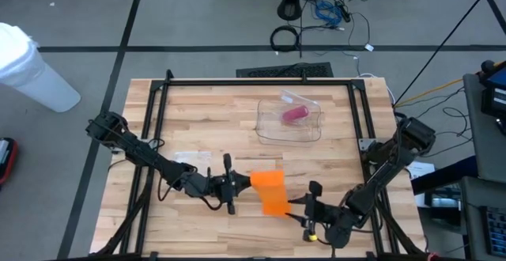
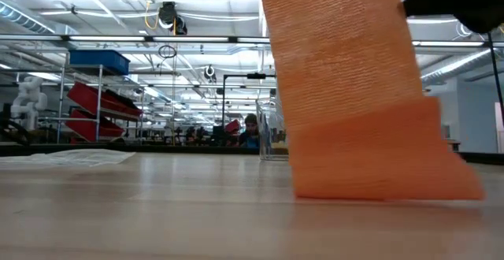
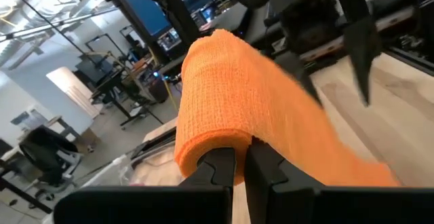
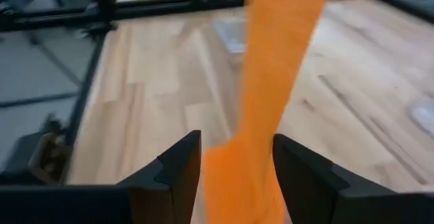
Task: Roll bandage
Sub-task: Roll the orange bandage
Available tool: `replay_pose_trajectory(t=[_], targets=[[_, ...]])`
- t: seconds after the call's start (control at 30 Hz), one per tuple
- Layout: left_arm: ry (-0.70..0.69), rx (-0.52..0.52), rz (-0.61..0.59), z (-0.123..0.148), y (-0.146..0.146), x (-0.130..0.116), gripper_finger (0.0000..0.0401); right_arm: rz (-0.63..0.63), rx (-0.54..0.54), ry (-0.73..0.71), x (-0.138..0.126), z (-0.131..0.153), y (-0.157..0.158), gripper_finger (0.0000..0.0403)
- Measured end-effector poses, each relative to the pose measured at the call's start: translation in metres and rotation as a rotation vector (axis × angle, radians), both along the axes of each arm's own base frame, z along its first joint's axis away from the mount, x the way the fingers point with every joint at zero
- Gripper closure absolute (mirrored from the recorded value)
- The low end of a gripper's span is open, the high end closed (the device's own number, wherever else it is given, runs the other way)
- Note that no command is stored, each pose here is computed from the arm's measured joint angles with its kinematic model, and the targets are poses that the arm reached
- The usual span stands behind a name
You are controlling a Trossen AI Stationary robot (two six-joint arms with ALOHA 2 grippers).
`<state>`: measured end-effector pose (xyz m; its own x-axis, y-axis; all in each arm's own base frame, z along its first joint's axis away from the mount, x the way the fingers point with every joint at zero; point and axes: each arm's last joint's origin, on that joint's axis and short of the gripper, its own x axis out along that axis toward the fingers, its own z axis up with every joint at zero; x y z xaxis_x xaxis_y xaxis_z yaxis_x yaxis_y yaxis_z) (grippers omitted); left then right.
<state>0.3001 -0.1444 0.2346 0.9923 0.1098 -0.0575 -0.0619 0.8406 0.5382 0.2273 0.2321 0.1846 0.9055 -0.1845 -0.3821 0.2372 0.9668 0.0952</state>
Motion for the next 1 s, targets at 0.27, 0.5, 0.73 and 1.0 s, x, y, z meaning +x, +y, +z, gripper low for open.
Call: replay_pose_trajectory(t=[0.27,0.5,0.73,1.0], targets=[[-0.001,-0.024,-0.005,0.0,0.002,0.001,0.0391,-0.125,0.007,-0.162,-0.021,-0.023,-0.008,0.0232],[0.029,-0.027,-0.125,-0.003,0.006,0.005,0.0391,-0.057,0.005,-0.192,-0.013,-0.038,-0.025,0.0232],[0.036,-0.082,-0.176,-0.003,0.012,0.008,0.0391,0.024,0.006,-0.158,0.007,-0.039,-0.046,0.0232],[0.038,-0.087,-0.2,-0.003,0.013,0.009,0.0391,0.05,-0.027,-0.145,0.019,-0.038,-0.059,0.0332]])
